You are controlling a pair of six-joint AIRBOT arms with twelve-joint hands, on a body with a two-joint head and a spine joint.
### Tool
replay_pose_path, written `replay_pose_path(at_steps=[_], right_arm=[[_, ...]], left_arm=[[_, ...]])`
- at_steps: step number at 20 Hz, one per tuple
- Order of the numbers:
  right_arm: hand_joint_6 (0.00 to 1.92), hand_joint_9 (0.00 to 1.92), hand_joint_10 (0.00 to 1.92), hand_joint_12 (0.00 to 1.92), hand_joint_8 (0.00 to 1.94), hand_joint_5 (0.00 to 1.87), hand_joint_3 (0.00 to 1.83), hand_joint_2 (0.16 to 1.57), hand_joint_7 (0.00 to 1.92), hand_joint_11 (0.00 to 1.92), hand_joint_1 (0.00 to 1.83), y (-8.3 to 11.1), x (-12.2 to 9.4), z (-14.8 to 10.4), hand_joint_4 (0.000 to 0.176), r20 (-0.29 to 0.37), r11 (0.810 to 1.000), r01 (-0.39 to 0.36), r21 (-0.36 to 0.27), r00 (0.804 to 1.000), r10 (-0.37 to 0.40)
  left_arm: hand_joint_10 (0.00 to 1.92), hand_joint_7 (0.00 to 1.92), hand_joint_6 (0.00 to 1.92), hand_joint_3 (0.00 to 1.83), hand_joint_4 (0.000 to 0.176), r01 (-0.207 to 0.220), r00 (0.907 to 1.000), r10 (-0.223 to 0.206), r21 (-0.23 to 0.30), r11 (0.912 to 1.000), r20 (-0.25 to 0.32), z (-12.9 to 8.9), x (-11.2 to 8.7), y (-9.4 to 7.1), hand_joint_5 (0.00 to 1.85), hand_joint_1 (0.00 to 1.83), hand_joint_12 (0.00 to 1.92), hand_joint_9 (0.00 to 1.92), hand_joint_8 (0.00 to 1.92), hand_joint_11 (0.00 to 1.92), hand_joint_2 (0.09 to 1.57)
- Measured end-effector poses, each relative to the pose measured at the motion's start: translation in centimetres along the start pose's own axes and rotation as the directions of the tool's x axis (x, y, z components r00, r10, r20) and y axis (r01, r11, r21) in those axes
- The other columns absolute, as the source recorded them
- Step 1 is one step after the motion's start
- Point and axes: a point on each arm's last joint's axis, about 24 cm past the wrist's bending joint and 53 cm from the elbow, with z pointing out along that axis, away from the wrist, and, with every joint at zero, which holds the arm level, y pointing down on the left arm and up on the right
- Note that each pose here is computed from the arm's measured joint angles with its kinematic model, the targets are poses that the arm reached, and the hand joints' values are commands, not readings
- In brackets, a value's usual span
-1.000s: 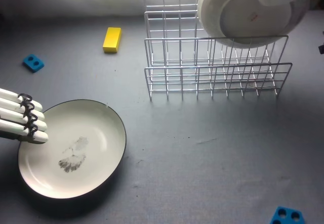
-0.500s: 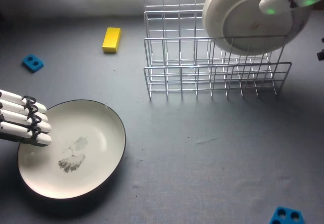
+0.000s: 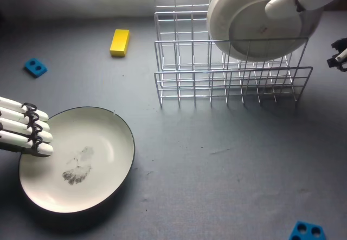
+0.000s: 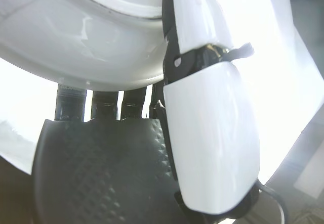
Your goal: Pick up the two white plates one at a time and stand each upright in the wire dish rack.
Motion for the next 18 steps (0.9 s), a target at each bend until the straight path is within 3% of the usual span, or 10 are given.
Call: replay_pose_path(at_steps=[3, 5, 10, 12, 14, 16, 17, 18], right_arm=[[1.09, 1.00, 1.01, 1.25, 0.75, 0.96, 0.00, 1.08, 1.09, 0.89, 1.38, 0.01, -0.05, 0.00, 0.000, 0.001, 1.000, 0.000, -0.001, 1.000, 0.000], [1.00, 1.08, 0.89, 1.19, 0.63, 1.00, 0.00, 1.05, 1.17, 0.97, 1.39, -0.02, -0.04, 0.01, 0.000, 0.001, 1.000, 0.005, -0.001, 1.000, -0.005], [0.98, 1.01, 1.02, 1.29, 0.79, 0.98, 0.00, 1.07, 1.10, 0.89, 1.39, -0.10, 0.53, 0.42, 0.000, -0.007, 1.000, 0.010, -0.004, 1.000, -0.010], [1.07, 0.93, 1.17, 1.31, 0.94, 0.88, 0.00, 1.11, 1.02, 0.83, 1.38, -0.22, 0.60, 0.45, 0.000, -0.007, 1.000, 0.012, -0.004, 1.000, -0.012], [1.08, 0.92, 1.18, 1.32, 0.96, 0.87, 0.00, 1.12, 1.01, 0.82, 1.38, -0.33, 0.60, 0.44, 0.000, -0.007, 1.000, 0.017, -0.002, 1.000, -0.017], [1.17, 0.88, 1.23, 1.32, 1.01, 0.82, 0.00, 1.14, 0.96, 0.76, 1.37, -0.39, 0.50, 0.44, 0.000, -0.005, 1.000, 0.018, -0.002, 1.000, -0.018], [1.28, 0.78, 1.29, 1.45, 1.09, 0.78, 0.00, 1.18, 0.88, 0.54, 1.33, -0.38, 0.50, 0.44, 0.000, -0.005, 1.000, 0.018, -0.002, 1.000, -0.018], [1.34, 0.75, 0.78, 1.46, 1.17, 0.77, 0.00, 1.21, 0.85, 0.49, 1.18, -0.39, 0.50, 0.44, 0.010, -0.006, 1.000, 0.018, -0.002, 1.000, -0.018]], left_arm=[[0.00, 0.04, 0.01, 0.00, 0.000, 0.006, 1.0000, -0.006, 0.000, 1.0000, 0.000, 0.03, 0.11, 0.05, 0.05, 0.00, 0.00, 0.00, 0.01, 0.00, 1.11], [0.00, 0.03, 0.01, 0.01, 0.000, 0.004, 1.0000, -0.004, 0.000, 1.0000, -0.004, 0.03, 0.20, 0.05, 0.05, 0.00, 0.00, 0.00, 0.00, 0.00, 1.12], [0.00, 0.02, 0.00, 0.00, 0.000, 0.006, 1.0000, -0.006, 0.003, 1.0000, -0.007, 0.14, 0.31, 0.05, 0.04, 0.00, 0.00, 0.00, 0.00, 0.00, 1.11], [0.00, 0.03, 0.01, 0.00, 0.000, 0.006, 1.0000, -0.006, 0.003, 1.0000, -0.007, 0.14, 0.31, 0.05, 0.05, 0.00, 0.00, 0.00, 0.00, 0.00, 1.12], [0.00, 0.03, 0.01, 0.00, 0.000, 0.005, 1.0000, -0.005, 0.002, 1.0000, -0.007, 0.14, 0.31, 0.07, 0.05, 0.00, 0.00, 0.00, 0.00, 0.00, 1.12], [0.00, 0.02, 0.00, 0.00, 0.000, 0.005, 1.0000, -0.005, -0.003, 1.0000, -0.007, 0.07, 0.30, 0.29, 0.04, 0.00, 0.00, 0.00, 0.00, 0.00, 1.11], [0.00, 0.03, 0.00, 0.00, 0.000, 0.003, 0.9999, -0.003, -0.007, 1.0000, -0.013, 0.07, 0.43, 0.38, 0.04, 0.00, 0.00, 0.00, 0.00, 0.00, 1.12], [0.00, 0.03, 0.00, 0.00, 0.000, 0.001, 0.9999, -0.001, -0.008, 1.0000, -0.016, 0.09, 0.52, 0.41, 0.04, 0.00, 0.00, 0.00, 0.00, 0.00, 1.12]])
